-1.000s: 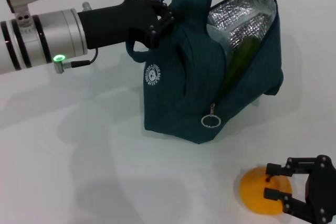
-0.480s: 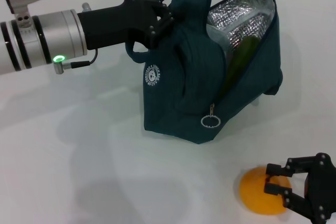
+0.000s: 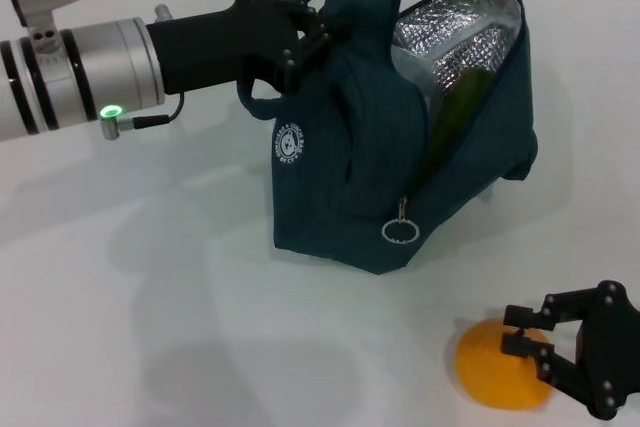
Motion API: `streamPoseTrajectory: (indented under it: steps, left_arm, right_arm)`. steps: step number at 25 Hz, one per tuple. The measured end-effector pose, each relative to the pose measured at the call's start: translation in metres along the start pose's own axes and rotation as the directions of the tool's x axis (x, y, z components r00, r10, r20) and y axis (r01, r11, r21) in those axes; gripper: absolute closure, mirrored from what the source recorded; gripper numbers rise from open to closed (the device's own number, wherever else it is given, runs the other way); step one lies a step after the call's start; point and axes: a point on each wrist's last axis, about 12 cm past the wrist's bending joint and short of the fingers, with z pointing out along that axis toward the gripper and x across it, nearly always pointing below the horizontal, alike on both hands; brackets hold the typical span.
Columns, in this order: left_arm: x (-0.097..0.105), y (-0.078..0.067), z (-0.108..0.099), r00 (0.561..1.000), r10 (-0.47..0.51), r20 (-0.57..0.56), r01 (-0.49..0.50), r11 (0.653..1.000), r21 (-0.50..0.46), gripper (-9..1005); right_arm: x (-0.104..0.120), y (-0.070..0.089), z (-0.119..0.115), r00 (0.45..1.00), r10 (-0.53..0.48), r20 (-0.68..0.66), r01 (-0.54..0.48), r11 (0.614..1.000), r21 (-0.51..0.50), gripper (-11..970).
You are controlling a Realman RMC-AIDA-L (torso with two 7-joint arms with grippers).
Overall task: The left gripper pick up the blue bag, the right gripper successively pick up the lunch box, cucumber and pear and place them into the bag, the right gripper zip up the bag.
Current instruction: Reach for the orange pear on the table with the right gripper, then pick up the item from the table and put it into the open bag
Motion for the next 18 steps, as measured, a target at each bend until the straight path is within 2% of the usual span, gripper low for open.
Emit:
streamPoseTrajectory:
  steps: [6, 14, 18]
  left_arm:
    - [0.001, 0.0, 0.0, 1.0, 0.009, -0.004, -0.009, 1.0, -0.003, 917]
    - [0.001, 0.001, -0.001, 1.0, 0.012, -0.003, -0.012, 1.0, -0.006, 916]
    - [0.0, 0.0, -0.001, 1.0, 0.014, -0.004, -0.014, 1.0, -0.003, 915]
  right_arm:
    - [0.0, -0.004, 0.002, 1.0, -0.007, -0.01, 0.007, 1.0, 0.004, 778]
    - [-0.002, -0.01, 0.006, 1.0, -0.001, -0.018, 0.001, 1.0, 0.005, 922]
    - [-0.007, -0.013, 0.007, 1.0, -0.022, 0.006, 0.021, 1.0, 0.006, 922]
